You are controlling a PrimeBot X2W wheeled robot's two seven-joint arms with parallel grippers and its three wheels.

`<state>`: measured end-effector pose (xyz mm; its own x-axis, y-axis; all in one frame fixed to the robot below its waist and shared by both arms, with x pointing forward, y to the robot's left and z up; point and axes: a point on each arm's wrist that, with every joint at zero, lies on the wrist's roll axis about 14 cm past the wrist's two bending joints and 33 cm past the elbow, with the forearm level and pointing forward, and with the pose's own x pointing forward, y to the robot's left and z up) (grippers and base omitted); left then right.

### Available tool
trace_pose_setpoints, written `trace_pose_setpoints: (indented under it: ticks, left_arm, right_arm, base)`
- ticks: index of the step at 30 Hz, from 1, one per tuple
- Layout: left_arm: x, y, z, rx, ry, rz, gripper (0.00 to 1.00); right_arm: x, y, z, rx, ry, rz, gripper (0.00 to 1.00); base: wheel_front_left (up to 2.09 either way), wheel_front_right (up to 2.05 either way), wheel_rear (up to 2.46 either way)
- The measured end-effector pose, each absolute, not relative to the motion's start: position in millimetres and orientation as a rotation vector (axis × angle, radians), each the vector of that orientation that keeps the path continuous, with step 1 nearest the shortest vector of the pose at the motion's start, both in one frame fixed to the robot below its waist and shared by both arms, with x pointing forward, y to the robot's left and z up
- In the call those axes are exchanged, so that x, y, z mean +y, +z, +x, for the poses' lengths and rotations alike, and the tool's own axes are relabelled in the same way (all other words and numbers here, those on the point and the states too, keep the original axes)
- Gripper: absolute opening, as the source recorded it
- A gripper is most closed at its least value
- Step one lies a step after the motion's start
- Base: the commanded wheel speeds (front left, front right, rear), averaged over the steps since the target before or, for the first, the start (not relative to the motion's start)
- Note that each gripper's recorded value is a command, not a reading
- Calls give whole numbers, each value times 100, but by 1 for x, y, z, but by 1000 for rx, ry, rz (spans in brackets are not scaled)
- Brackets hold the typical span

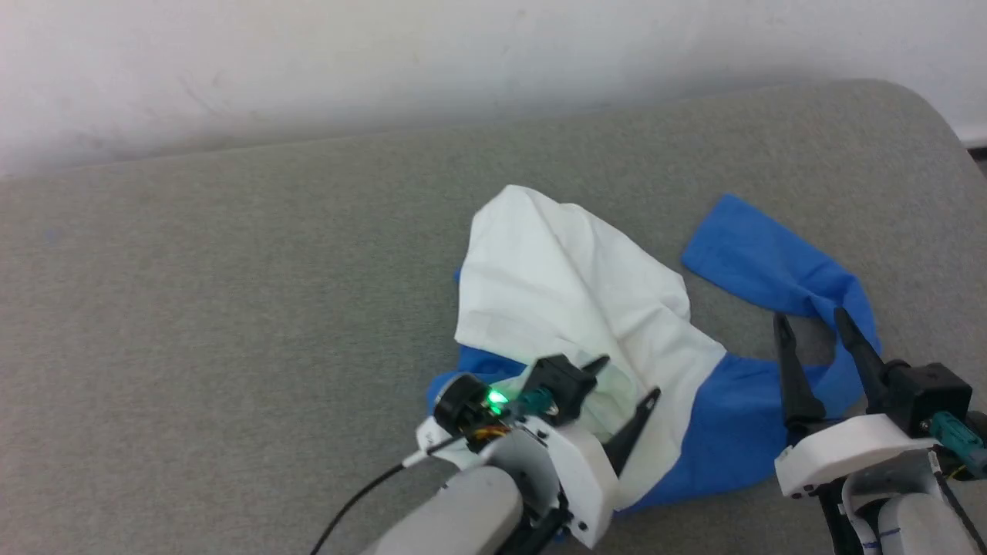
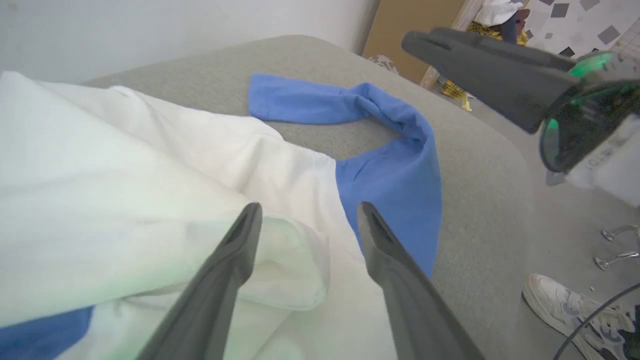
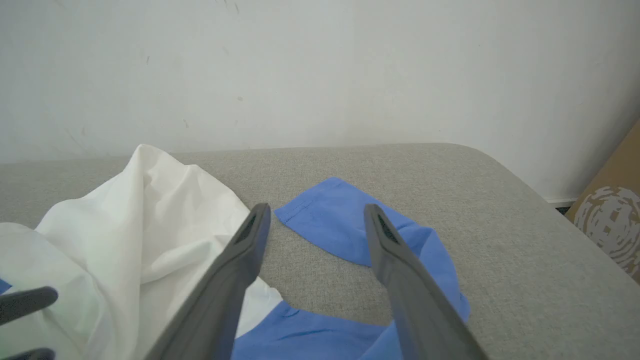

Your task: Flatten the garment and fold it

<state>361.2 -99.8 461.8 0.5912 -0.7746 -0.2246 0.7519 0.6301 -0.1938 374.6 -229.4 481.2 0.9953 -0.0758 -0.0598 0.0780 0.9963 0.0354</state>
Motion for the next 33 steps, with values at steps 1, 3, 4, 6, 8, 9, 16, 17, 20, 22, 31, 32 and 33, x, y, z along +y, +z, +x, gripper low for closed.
trace_pose_setpoints:
  ticks: [1, 3, 4, 6, 8, 9, 16, 17, 20, 22, 31, 32, 33]
  left_arm:
    - [-93, 472, 367, 271, -860, -88, 100]
    - [-83, 480, 373, 246, -827, -87, 100]
    - [-72, 485, 378, 233, -796, -79, 100]
    - [-46, 489, 386, 237, -732, -41, 100]
    - [-15, 482, 392, 292, -662, 8, 100]
    - [1, 473, 392, 347, -636, 54, 100]
    - [45, 455, 393, 587, -571, 116, 100]
    - [40, 453, 390, 623, -597, 101, 100]
    - [33, 450, 392, 695, -627, 66, 100]
    - [30, 447, 395, 725, -633, 53, 100]
    - [16, 402, 389, 881, -673, 48, 0]
    - [15, 400, 390, 880, -672, 48, 0]
    - [15, 399, 392, 874, -671, 42, 0]
  right_arm:
    - [-226, 482, 375, 55, -68, 40, 100]
    - [-223, 484, 376, 52, -57, 41, 100]
    - [-219, 485, 376, 49, -47, 42, 100]
    - [-212, 489, 378, 38, -24, 44, 100]
    - [-206, 493, 381, 30, -6, 45, 100]
    - [-203, 494, 382, 26, 3, 46, 100]
    - [-198, 488, 385, 43, 16, 49, 100]
    - [-199, 485, 386, 52, 14, 49, 100]
    - [-200, 475, 387, 80, 10, 50, 100]
    - [-201, 470, 388, 93, 7, 50, 100]
    - [-208, 447, 396, 145, -15, 48, 100]
    - [-209, 445, 396, 151, -18, 47, 100]
    - [-210, 443, 396, 155, -21, 47, 100]
  base:
    - [0, 0, 0]
    - [0, 0, 0]
    - [0, 0, 0]
    - [0, 0, 0]
    - [0, 0, 0]
    - [0, 0, 0]
    - [0, 0, 0]
    - [0, 0, 0]
    - [0, 0, 0]
    - [0, 0, 0]
    - [0, 0, 0]
    - [0, 0, 0]
    - [0, 0, 0]
